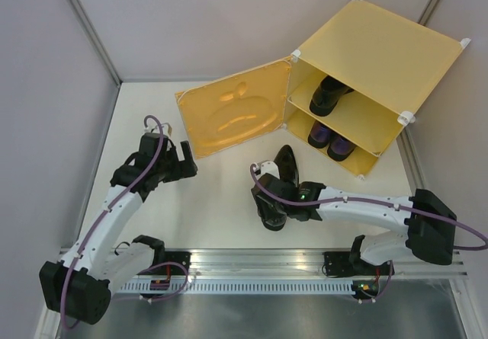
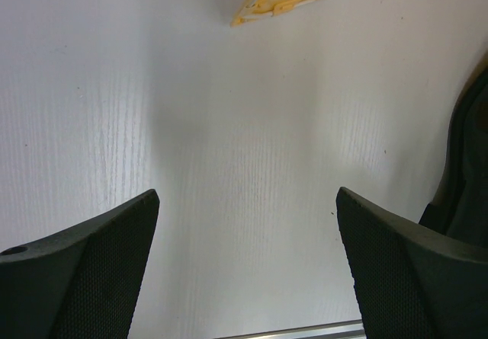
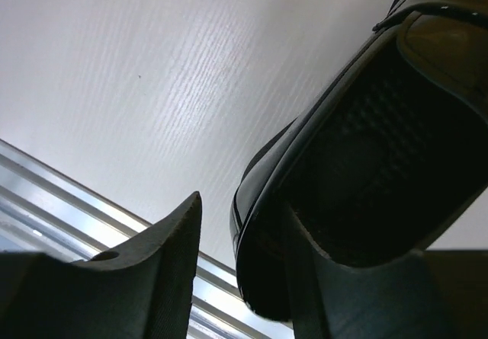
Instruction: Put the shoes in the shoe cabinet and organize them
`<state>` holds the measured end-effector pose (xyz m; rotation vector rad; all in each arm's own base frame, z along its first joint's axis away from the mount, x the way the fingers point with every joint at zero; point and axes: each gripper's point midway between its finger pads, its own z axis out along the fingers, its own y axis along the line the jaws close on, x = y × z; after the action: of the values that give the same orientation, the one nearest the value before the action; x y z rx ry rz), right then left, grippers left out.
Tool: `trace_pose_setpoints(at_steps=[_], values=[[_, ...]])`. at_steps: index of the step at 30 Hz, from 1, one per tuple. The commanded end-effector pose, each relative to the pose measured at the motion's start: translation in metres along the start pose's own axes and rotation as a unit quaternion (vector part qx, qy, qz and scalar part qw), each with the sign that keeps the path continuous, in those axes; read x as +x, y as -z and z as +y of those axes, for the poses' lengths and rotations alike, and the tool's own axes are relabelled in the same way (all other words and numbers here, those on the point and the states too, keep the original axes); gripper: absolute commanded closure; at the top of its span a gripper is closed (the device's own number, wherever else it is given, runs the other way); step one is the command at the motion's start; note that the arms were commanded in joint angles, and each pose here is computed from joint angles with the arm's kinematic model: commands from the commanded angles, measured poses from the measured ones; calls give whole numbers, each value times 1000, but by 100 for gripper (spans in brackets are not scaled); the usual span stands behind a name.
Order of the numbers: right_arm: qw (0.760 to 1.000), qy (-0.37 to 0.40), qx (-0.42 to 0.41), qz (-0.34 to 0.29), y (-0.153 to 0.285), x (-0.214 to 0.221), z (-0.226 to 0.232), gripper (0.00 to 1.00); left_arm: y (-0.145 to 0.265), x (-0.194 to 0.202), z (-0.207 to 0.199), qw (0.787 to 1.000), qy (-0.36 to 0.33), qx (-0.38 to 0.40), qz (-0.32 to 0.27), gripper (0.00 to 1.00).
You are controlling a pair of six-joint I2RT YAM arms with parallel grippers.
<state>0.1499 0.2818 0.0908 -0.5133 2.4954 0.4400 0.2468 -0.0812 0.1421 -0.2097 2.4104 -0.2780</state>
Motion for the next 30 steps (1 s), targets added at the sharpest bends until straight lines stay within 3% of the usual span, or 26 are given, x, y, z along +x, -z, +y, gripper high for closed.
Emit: trace_pose_setpoints(at_steps=[1, 8, 15, 23, 30], values=[[1000, -6, -8, -6, -9, -9, 14, 51, 8, -32, -4, 999, -29, 1, -44, 0], [1000, 11, -9, 16, -23, 0, 24, 67, 3, -31, 17, 997, -25, -40, -61, 0], [1000, 8, -8, -8, -1, -20, 26, 98, 10, -32, 28, 994, -22, -63, -84, 0], [997, -4, 16, -70, 56, -65, 16, 99, 8, -30, 28, 995, -23, -62, -79, 0], [994, -31, 65, -84, 97, -88, -19, 99, 8, -29, 26, 995, -23, -57, -78, 0]])
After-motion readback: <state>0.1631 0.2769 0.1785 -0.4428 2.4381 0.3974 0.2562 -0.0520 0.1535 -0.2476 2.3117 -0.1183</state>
